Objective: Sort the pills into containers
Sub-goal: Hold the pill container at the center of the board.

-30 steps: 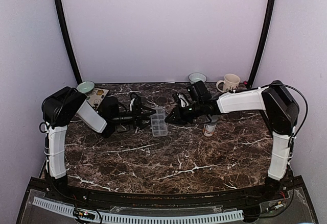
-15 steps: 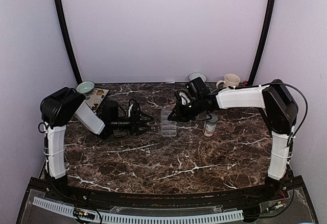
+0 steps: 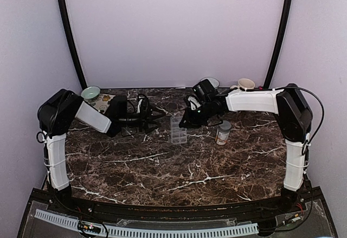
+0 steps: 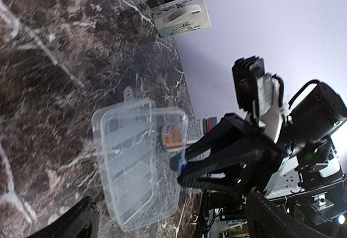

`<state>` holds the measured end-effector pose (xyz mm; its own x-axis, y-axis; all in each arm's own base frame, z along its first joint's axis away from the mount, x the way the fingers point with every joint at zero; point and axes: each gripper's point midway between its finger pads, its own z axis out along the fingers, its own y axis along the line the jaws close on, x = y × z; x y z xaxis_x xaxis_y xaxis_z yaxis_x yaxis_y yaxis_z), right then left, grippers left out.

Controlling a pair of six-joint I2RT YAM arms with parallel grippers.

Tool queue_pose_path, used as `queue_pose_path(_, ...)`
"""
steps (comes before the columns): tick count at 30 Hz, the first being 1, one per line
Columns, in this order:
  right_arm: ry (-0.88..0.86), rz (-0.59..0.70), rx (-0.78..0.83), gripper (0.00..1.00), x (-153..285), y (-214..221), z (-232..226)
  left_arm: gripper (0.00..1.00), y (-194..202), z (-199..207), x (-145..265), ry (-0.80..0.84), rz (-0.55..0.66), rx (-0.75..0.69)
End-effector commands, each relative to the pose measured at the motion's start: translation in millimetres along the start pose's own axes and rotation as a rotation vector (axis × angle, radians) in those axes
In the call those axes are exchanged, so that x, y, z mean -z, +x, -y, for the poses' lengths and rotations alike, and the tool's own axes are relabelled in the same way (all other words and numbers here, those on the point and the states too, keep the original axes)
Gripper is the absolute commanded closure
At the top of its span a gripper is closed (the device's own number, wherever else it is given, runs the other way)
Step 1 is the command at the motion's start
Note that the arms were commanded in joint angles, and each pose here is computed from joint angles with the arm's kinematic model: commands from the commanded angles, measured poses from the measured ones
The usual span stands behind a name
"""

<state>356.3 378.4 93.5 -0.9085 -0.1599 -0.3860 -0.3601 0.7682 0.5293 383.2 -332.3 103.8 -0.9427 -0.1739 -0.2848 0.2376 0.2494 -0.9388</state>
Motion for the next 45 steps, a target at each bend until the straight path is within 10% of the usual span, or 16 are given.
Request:
queue_pose_path(1,0.049,-0.015,0.029,1.00,-6,2,3,0.03,-26,42,-12,-0.018,-0.014,-0.120)
queue_pose_path(17,-0.005,-0.007,0.033,0.70,-11,-3,-10,0.02,-26,10,-14,-0.281,-0.062,-0.113)
queue_pose_path(45,0.101,0.099,0.035,0.64,21,1,11,0.01,-46,24,-9,-0.393,-0.086,-0.205)
